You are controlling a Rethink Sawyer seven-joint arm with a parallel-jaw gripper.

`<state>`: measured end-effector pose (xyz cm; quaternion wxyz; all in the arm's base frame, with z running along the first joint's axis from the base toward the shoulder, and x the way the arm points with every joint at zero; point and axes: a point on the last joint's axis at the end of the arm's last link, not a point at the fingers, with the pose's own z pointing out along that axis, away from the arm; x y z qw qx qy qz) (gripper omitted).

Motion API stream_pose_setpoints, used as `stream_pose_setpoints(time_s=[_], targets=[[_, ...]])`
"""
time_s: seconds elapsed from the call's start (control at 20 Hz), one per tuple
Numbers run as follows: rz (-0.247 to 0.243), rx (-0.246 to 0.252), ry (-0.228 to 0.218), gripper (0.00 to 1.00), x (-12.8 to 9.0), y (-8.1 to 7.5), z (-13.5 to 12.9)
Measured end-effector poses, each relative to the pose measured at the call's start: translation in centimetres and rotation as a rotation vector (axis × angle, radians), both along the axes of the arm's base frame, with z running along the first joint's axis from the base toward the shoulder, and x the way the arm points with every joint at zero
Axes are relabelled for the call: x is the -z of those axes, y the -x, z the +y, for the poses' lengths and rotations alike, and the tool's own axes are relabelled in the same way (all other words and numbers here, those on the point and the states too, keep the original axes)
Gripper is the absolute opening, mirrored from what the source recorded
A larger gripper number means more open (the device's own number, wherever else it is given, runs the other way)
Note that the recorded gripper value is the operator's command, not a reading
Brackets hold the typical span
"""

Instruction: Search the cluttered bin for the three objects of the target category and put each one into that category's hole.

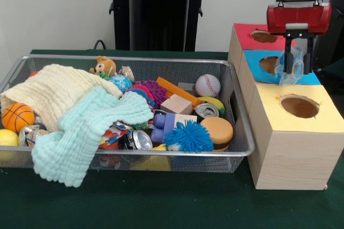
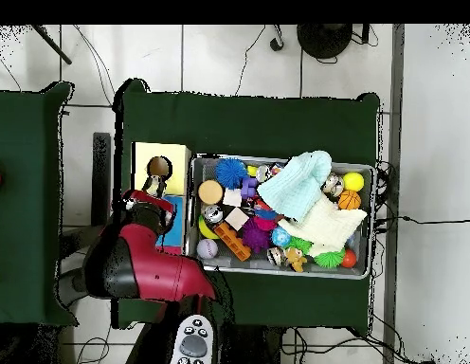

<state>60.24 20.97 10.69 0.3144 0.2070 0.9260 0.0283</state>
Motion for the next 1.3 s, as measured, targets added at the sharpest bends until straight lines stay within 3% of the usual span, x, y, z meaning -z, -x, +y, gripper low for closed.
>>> stream_pose_setpoints(time_s=[0.9,1.3], targets=[[-0.01,0.009,-0.002,0.0,-0.1,0.3,0.1],[0.015,0.036,0.004,0.0,-0.4,1.7,1.8]])
